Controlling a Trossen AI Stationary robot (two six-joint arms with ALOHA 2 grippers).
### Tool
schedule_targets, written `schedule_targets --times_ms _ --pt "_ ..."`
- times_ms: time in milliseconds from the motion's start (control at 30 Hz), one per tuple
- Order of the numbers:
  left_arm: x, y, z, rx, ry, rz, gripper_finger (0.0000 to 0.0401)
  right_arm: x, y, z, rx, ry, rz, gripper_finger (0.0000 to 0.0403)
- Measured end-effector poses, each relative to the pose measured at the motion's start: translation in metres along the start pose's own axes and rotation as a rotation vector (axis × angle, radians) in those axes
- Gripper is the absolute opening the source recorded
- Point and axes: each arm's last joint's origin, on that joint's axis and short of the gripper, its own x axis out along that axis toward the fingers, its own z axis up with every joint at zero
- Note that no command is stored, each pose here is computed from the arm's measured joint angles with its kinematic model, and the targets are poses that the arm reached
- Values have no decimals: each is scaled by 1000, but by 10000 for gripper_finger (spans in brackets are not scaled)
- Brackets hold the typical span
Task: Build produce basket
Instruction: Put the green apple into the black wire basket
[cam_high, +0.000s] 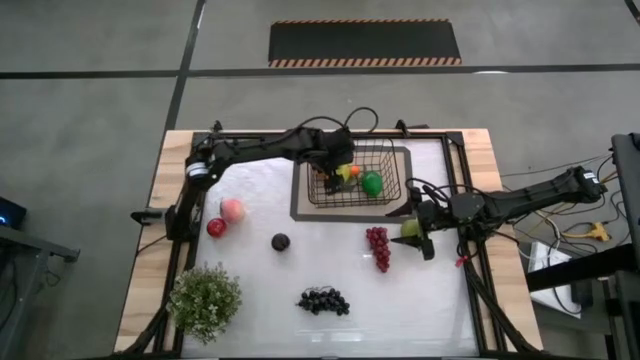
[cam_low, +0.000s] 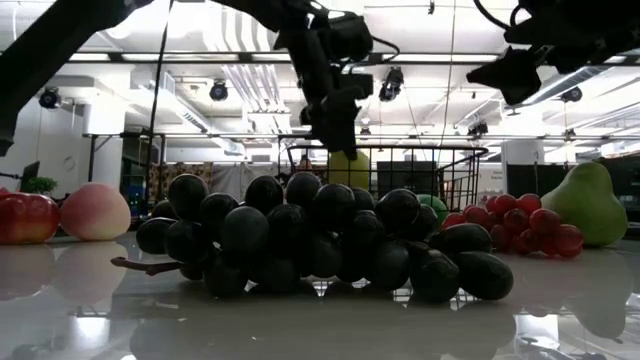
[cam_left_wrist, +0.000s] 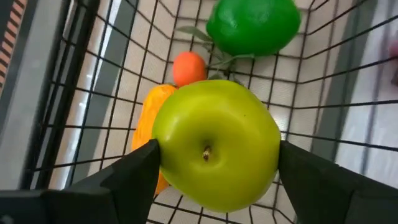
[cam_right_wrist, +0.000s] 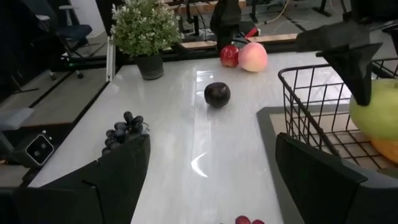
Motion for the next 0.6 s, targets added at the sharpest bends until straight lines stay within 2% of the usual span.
schedule_targets --times_ms 333,600 --pt "23 -2 -13 7 113 -7 281 1 0 -3 26 -6 -1 327" --pt "29 -3 -18 12 159 -11 281 1 0 -3 42 -6 -1 327"
